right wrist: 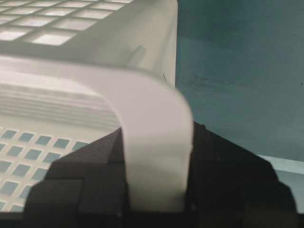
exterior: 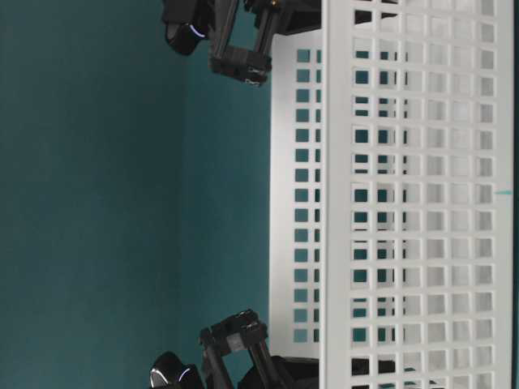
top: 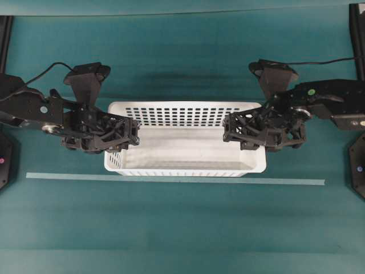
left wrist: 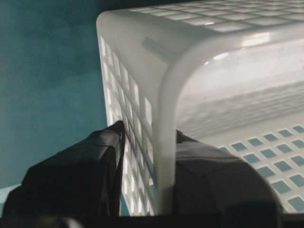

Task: Lift the white basket with both hands.
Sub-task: 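Lift the basket upward with both grippers holding its end rims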

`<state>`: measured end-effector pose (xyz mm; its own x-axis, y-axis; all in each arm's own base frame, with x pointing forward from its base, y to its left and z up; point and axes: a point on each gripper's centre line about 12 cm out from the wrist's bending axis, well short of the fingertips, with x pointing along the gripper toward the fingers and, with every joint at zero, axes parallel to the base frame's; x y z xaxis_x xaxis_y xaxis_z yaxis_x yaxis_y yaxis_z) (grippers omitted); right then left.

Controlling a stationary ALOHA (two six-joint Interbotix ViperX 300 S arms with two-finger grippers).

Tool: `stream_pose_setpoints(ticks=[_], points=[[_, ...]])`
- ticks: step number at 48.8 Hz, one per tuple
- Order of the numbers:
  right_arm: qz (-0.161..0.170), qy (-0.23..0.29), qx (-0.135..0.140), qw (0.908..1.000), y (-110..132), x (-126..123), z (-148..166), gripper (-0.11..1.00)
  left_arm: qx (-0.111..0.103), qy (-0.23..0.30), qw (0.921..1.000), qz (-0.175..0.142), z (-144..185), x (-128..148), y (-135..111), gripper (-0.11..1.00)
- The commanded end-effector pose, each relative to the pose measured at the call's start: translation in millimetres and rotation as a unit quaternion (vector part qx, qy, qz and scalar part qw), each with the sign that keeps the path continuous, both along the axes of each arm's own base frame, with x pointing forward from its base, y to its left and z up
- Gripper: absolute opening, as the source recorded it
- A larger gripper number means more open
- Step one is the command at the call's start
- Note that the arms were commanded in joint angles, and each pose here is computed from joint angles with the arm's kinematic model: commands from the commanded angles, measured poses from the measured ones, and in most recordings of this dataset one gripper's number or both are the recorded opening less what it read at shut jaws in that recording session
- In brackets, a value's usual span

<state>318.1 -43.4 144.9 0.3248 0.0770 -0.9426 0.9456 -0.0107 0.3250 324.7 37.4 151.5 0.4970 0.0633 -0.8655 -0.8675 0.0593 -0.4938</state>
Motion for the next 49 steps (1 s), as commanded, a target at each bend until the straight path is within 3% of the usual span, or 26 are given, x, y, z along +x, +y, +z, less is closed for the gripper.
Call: stream_pose_setpoints(ticks=[1,7,19,39,49], points=[[0.001,-0.030,-0.003,0.9995,-2,16,20,0.20,0.007,-0.045,0.9990,-0.004,26,11,0,0.16],[0.010,-0.033,0.000,0.9994,0,20,43,0.20,0.012,-0.074,0.9972,-0.005,56,8,0,0.16],[0.033,-0.011,0.015,0.9993,5,13,89,0.19,0.015,-0.080,0.9967,-0.004,115,-12,-1,0.16],[0.054,-0.050,0.012,0.9972,9,9,178,0.20,0.021,-0.125,0.9920,0.001,200,-21,0,0.16],[0.068,-0.056,0.008,0.9961,10,5,217,0.19,0.044,-0.134,0.9899,-0.019,249,-25,2,0.16]])
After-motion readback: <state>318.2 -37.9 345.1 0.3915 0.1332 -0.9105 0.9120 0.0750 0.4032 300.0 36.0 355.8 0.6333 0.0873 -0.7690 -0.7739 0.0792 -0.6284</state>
